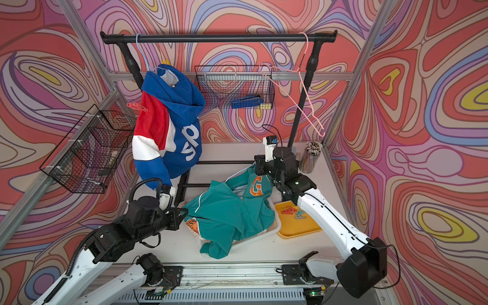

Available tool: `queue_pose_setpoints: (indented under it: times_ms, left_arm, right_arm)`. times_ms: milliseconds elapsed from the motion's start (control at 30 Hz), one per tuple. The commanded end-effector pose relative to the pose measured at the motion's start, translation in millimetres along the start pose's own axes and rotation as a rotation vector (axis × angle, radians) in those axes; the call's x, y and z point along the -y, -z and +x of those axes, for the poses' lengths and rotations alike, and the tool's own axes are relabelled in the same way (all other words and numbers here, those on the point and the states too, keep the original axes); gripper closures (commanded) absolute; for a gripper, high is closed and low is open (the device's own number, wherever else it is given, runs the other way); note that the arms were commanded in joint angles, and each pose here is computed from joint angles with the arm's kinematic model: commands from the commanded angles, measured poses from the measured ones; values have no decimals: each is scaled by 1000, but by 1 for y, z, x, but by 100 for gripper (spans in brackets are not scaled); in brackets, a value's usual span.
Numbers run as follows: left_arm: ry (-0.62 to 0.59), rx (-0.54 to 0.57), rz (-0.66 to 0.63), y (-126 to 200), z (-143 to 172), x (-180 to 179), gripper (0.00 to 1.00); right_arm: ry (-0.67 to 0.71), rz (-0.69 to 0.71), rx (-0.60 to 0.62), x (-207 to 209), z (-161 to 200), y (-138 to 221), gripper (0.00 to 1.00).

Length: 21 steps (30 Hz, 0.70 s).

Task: Remove the clothespins securing jackets to the hanger
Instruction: Remove the jacket from the hanger.

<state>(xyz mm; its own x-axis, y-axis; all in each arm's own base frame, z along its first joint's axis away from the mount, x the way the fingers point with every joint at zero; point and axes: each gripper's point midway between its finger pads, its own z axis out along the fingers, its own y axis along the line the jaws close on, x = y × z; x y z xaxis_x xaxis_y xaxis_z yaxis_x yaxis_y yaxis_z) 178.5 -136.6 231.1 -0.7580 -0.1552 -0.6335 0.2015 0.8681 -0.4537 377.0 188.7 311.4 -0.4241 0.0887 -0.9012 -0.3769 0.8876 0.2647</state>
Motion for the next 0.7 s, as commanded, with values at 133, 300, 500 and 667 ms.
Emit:
queue_pose_setpoints:
  times_ms: [133,300,500,667]
  left_arm:
    - [44,-65,-237,-17,19,-46,100]
    - [108,-30,-314,-21,22,-64,100]
    - [93,-57,-252,-33,26,-54,100]
    - [-3,-142,-167,-52,24,-29,100]
  right_arm:
    - [-3,186,69,42,-20,19,100]
    - [-32,262,69,58,-22,24,100]
    - [-66,201,62,51,-24,20,100]
    - [-94,104,52,29,-18,17,100]
